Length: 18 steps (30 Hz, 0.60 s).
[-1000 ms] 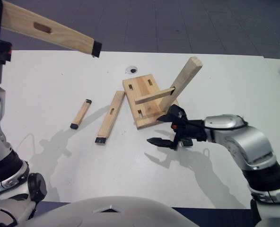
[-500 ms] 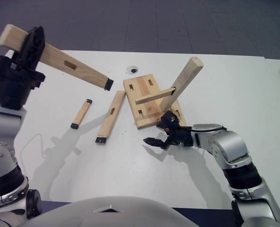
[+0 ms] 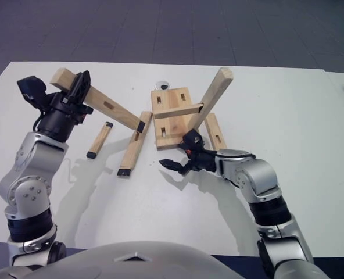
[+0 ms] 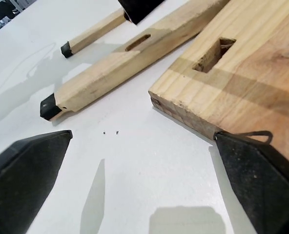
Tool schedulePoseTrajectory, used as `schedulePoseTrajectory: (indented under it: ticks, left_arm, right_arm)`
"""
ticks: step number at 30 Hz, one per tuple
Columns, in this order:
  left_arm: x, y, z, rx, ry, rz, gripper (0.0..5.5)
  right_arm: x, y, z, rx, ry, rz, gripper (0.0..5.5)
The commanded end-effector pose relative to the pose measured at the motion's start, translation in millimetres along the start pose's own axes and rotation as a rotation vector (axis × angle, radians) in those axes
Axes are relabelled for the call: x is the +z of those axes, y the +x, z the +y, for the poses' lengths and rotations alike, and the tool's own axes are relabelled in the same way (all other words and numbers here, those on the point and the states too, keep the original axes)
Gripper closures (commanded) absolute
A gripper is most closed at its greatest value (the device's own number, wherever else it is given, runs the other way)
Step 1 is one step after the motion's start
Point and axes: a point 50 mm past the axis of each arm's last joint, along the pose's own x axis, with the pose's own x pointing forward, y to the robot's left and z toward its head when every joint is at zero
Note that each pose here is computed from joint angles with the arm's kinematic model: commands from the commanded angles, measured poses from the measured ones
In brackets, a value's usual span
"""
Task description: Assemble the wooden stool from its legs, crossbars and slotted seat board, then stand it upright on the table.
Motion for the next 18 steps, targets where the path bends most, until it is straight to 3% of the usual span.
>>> schedulePoseTrajectory:
  ticks: [1,7,18]
  left_arm:
    - [-2,3,-12,-0.011,-0.035,-0.018,4.45]
    - [6,-4,-17,-0.002,-0.070,-0.099,4.45]
    - [-15,14,-28,-0.022,-0.110,-0.043,4.45]
  right_arm:
    - [8,-26,-5,-0.052,-0.034,-0.019,0.10]
    - [15,-69,-11,-0.092,-0.084,-0.016,0.10]
    - [-1,-32,-38,-0.231,-0.023,0.002,0.10]
